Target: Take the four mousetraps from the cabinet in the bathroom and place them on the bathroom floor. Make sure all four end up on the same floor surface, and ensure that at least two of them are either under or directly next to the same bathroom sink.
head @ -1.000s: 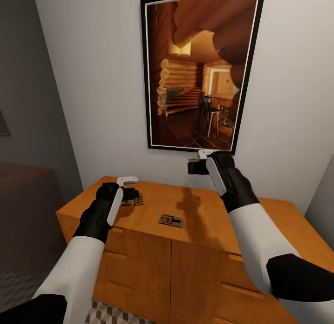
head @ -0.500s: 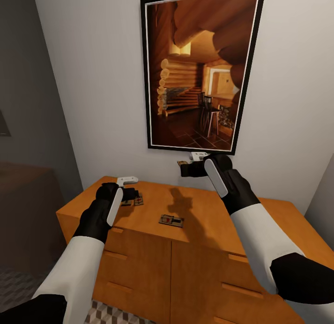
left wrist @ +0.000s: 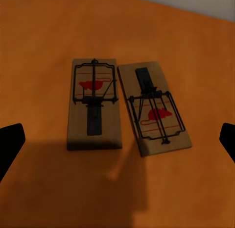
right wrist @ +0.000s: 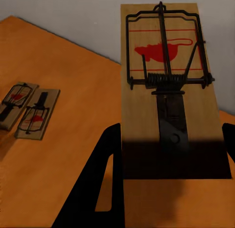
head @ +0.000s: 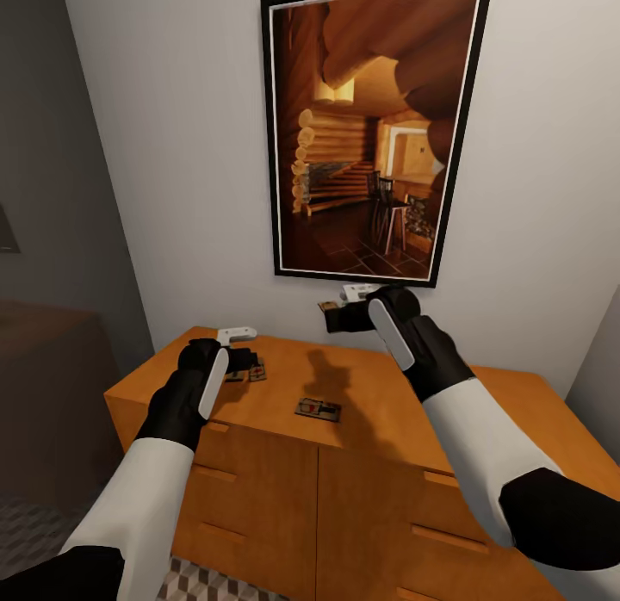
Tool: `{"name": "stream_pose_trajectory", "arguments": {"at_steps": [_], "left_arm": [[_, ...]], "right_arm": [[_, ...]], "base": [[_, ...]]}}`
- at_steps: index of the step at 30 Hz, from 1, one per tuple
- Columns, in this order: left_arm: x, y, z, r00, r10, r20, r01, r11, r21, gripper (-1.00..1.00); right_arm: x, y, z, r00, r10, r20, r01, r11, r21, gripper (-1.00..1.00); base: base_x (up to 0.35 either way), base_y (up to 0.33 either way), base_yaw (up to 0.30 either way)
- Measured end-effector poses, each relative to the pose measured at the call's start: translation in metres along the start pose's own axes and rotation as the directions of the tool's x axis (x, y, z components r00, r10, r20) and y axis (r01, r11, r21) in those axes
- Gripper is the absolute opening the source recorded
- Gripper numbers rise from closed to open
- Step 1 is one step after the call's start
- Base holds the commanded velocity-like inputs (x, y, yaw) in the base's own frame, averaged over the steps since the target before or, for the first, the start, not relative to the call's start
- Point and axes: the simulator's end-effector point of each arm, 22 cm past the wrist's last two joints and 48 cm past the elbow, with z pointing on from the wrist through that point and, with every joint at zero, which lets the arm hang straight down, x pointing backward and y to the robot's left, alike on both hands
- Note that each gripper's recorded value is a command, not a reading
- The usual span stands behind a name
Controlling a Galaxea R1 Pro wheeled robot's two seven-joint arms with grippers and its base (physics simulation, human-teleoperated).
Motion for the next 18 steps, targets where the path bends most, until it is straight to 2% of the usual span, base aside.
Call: {"name": "stream_pose_trajectory", "arguments": {"at_steps": [4,7,18], "left_arm": [[0.000,-0.001,0.000,1.000,0.000,0.000,0.000,1.000,0.001,1.00],[-0.002,-0.001,-0.001,1.000,-0.002,0.006,0.002,1.000,0.002,1.00],[-0.003,-0.002,-0.001,1.000,-0.004,0.011,0.004,1.000,0.004,1.00]], "right_arm": [[-0.003,0.019,-0.003,0.999,-0.047,0.011,0.047,0.998,-0.032,-1.00],[-0.005,0.025,-0.004,0.998,-0.062,0.017,0.063,0.997,-0.046,-1.00],[-0.003,0.025,-0.004,0.997,-0.070,0.014,0.070,0.996,-0.047,-1.00]], "base": [[0.000,0.000,0.000],[0.000,0.000,0.000],[0.000,0.000,0.000]]}}
